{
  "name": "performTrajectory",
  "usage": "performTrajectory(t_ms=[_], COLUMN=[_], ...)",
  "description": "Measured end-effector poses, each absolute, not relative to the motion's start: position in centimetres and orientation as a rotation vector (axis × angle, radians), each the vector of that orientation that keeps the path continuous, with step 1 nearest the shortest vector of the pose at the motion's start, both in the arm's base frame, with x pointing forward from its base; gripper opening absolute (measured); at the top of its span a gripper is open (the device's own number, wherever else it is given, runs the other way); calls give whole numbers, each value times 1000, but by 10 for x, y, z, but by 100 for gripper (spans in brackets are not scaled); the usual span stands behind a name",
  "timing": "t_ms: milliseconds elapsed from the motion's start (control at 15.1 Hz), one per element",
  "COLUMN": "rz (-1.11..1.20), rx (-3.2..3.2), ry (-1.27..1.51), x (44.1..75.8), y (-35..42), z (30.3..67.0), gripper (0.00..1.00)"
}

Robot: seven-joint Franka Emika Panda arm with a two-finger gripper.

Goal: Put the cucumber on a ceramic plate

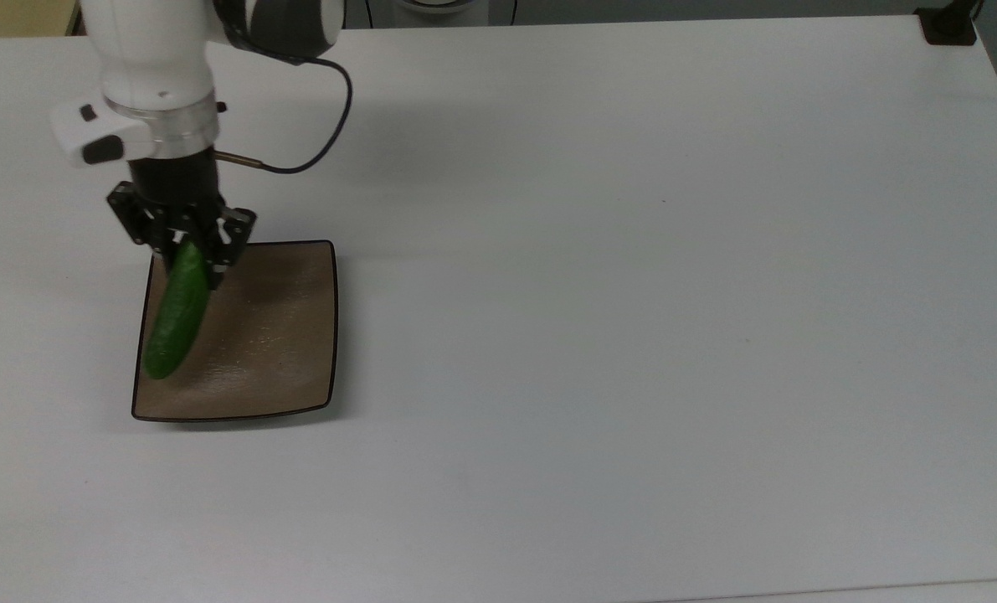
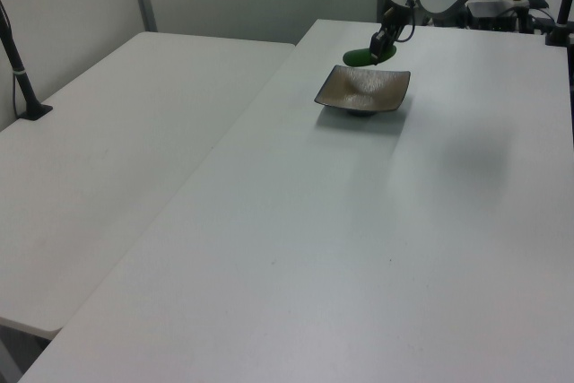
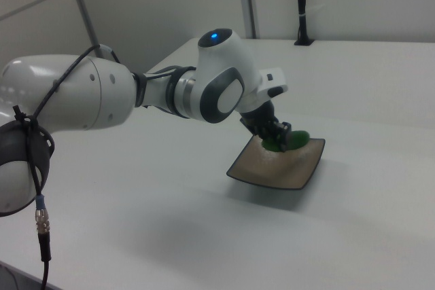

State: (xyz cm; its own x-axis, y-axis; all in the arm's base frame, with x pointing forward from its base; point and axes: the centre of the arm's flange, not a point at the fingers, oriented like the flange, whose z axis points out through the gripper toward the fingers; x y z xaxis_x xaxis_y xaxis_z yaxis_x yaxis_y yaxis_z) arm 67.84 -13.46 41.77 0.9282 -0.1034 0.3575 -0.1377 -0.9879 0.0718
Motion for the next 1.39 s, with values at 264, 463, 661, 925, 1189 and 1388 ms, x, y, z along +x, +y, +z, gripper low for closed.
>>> performTrajectory(t_ms=[264, 463, 661, 925, 1189, 1388], rz=[488, 482, 483, 442, 175, 28], rx=[3004, 3002, 3001, 3001, 3005, 2999], ry=[-140, -136, -137, -142, -133, -115], x=[676, 675, 675, 671, 643, 619], y=[-118, -118, -119, -119, -102, -76], z=[407, 405, 405, 414, 448, 481], gripper=[48, 69, 76, 92, 100, 100])
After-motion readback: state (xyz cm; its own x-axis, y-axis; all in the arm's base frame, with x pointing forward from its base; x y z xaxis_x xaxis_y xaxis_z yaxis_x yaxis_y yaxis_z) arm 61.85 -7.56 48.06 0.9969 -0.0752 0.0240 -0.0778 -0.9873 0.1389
